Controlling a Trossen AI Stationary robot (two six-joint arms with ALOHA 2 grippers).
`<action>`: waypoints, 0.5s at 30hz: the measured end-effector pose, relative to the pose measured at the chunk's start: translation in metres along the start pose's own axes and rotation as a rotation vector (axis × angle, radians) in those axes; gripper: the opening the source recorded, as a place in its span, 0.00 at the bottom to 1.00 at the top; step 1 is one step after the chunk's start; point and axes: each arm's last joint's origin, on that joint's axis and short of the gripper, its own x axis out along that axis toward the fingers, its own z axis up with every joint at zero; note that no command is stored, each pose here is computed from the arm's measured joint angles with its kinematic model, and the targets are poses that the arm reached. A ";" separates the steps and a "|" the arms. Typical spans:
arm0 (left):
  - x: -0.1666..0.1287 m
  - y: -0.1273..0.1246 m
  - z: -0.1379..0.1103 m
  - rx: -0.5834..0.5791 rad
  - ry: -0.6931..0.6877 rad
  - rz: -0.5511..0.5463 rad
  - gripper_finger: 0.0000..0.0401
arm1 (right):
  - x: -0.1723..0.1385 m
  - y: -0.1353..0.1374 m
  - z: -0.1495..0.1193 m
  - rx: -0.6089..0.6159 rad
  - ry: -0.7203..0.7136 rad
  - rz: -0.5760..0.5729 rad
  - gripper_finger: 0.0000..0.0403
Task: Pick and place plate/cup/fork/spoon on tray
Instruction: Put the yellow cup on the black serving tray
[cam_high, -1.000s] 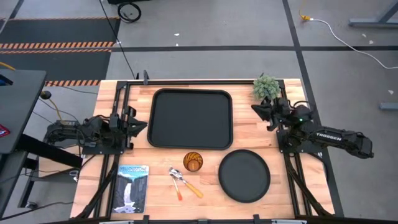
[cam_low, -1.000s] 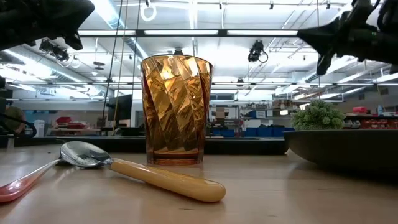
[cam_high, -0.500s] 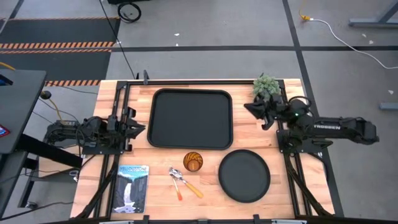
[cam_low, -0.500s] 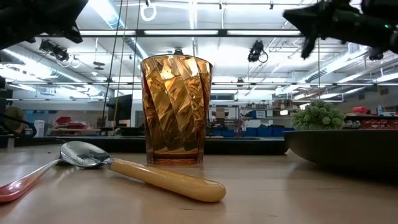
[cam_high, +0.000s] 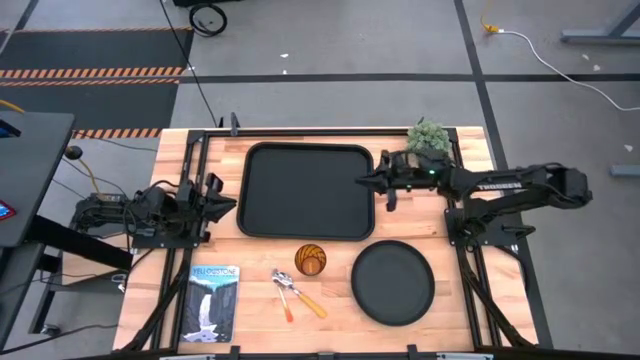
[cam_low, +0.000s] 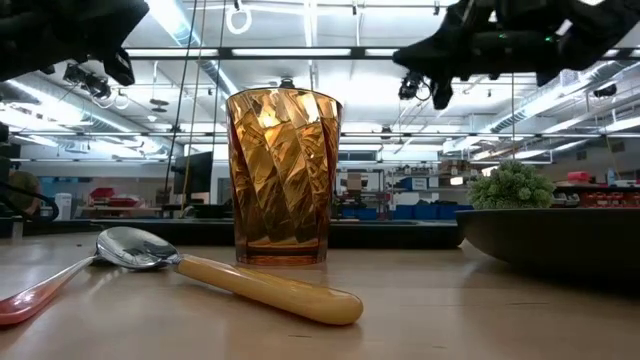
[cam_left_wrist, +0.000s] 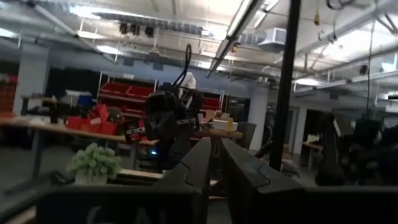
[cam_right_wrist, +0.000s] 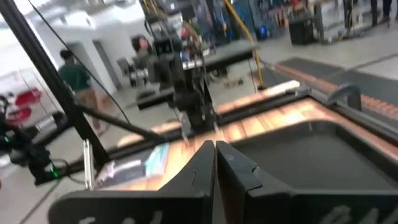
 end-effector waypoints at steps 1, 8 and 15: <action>0.000 0.000 0.000 -0.006 0.004 0.001 0.11 | 0.005 0.000 0.000 -0.003 0.023 -0.003 0.05; 0.000 0.001 -0.002 -0.014 0.019 0.023 0.11 | 0.034 -0.001 0.003 -0.053 0.159 -0.049 0.05; -0.001 0.005 -0.006 -0.012 0.046 0.156 0.11 | 0.060 0.006 0.004 -0.085 0.227 -0.026 0.05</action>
